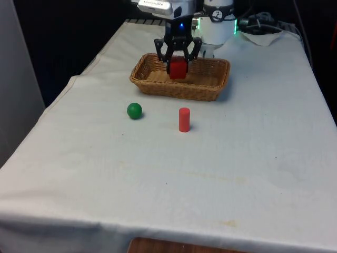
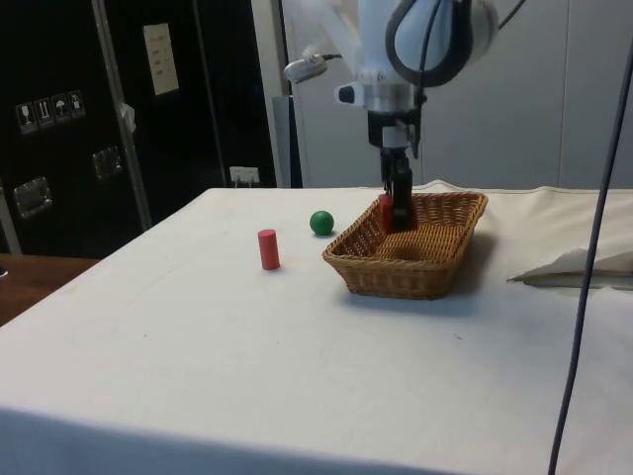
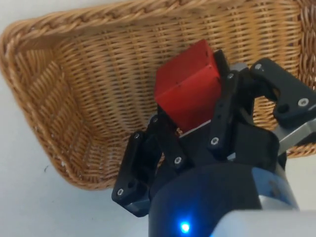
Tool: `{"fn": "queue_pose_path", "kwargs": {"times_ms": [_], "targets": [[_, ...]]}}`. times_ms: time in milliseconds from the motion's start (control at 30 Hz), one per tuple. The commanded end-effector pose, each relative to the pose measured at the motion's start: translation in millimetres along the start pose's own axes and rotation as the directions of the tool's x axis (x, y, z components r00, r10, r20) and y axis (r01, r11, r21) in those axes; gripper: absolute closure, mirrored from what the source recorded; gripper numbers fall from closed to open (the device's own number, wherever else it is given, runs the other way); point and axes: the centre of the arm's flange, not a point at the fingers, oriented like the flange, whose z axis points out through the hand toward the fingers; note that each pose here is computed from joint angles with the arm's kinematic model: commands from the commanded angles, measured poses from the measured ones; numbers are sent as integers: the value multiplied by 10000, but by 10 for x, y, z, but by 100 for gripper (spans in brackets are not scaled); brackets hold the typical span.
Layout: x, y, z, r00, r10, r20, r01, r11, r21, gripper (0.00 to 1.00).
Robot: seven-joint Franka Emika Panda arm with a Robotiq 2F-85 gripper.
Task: Pick up the object to the left of the cylinder and place it into the basket.
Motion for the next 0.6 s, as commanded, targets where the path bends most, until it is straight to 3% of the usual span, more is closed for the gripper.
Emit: {"fn": "queue_pose_path", "kwargs": {"times_ms": [0, 267, 300, 333, 500, 533, 567], "targets": [[-32, -9, 4, 9998, -83, -199, 81, 10000, -56, 100], [-178, -38, 118, 9990, -295, -341, 285, 9991, -317, 100], [-165, -20, 146, 9996, -252, -131, 248, 9991, -341, 100], [-192, -44, 132, 9989, -299, -353, 287, 9990, -346, 100], [-242, -104, 195, 9986, -384, -365, 368, 9984, -433, 100], [-234, -55, 233, 9993, -351, -127, 344, 9980, -537, 100], [-245, -110, 198, 9986, -384, -375, 368, 9984, -436, 100]]}}
